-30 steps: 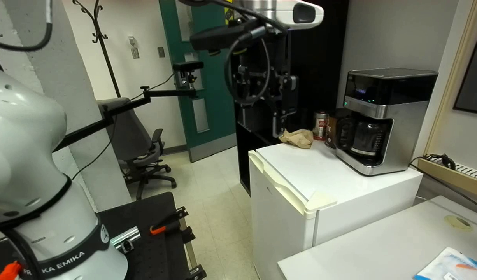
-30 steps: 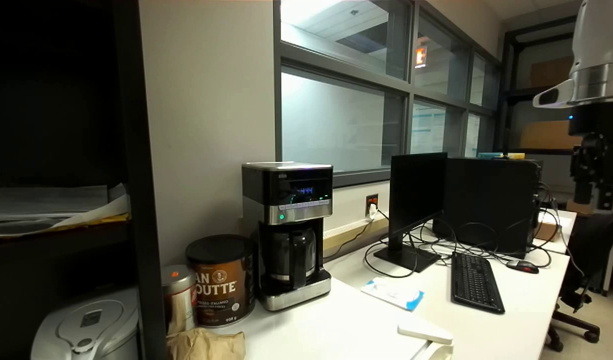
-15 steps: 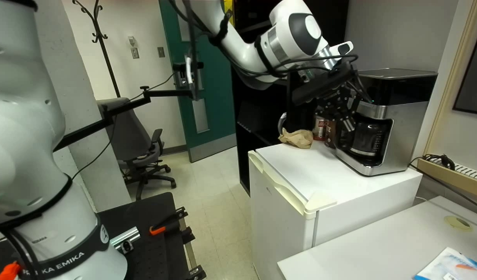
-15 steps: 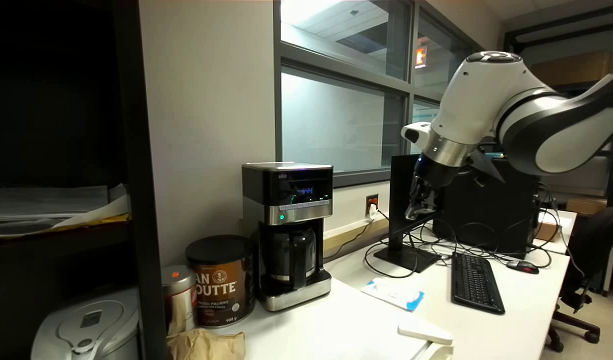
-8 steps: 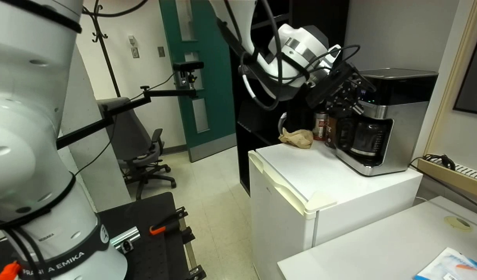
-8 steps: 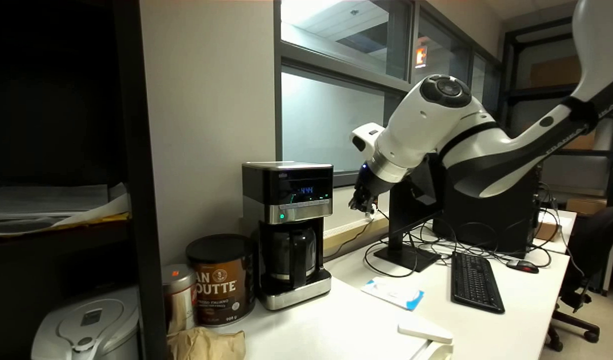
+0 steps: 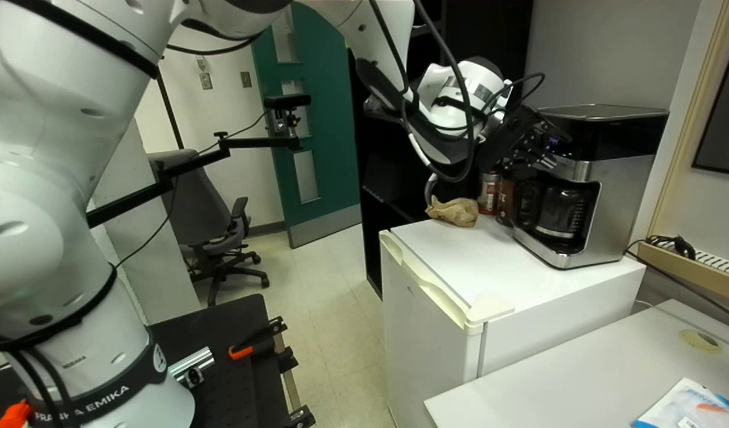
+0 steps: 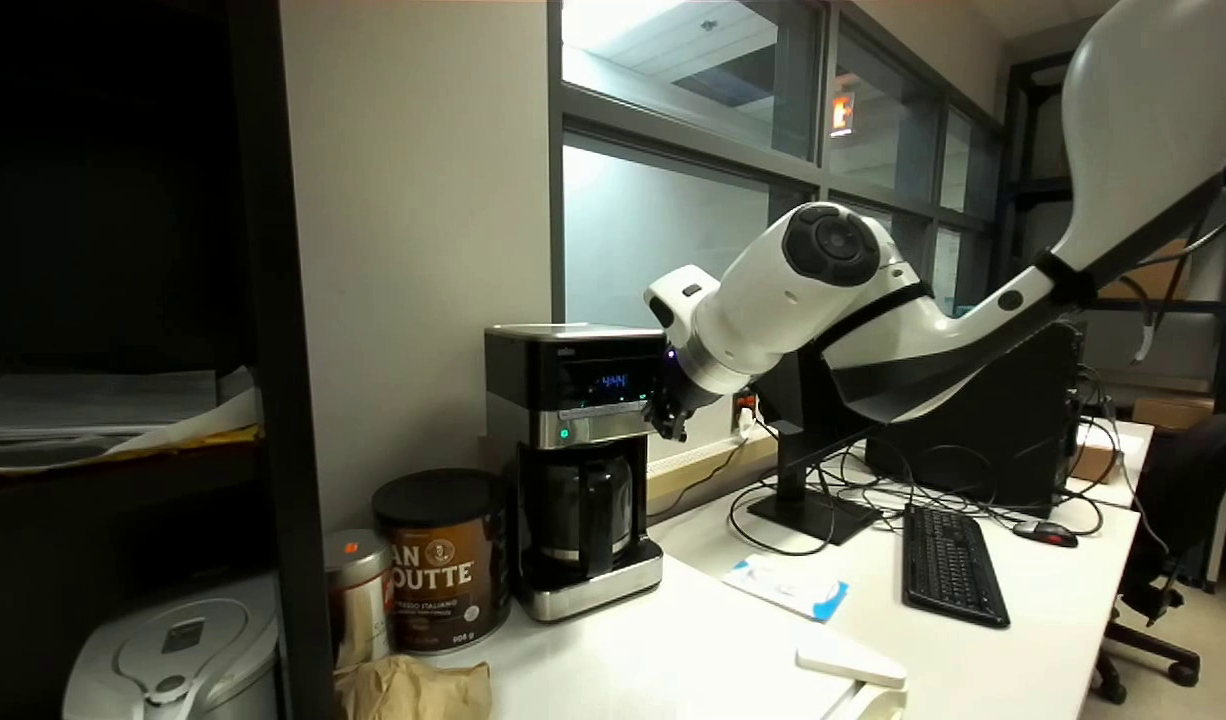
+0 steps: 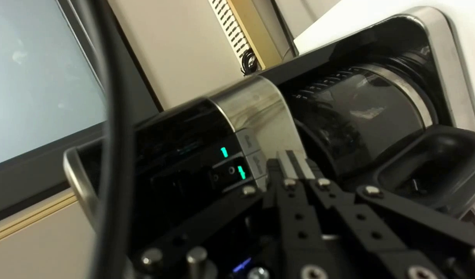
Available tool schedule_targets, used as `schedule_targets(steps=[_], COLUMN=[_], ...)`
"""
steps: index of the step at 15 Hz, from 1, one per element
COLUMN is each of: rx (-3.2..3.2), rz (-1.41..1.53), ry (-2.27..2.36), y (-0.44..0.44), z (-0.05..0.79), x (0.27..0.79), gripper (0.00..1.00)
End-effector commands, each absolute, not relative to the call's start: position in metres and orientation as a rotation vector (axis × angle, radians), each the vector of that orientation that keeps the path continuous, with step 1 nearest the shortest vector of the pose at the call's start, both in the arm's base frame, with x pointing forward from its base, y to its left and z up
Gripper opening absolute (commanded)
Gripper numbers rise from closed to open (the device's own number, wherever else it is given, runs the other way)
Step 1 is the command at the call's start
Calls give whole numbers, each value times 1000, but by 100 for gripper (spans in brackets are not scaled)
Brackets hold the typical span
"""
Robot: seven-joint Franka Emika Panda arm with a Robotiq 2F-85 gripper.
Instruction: Push the coffee maker behind a bit
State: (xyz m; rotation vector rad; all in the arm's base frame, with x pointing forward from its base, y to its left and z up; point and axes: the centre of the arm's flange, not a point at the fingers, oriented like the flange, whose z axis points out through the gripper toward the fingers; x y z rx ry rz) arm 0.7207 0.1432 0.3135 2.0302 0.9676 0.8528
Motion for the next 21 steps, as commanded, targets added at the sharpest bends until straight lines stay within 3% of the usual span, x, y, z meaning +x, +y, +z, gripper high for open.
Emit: schedule_targets(steps=[1, 10, 21], rx=[1980, 1967, 2004], rz=[901, 900, 923], ry=[949, 967, 1127], y=[142, 142, 130], z=[307, 307, 321], x=[744, 738, 635], gripper=[0, 0, 0])
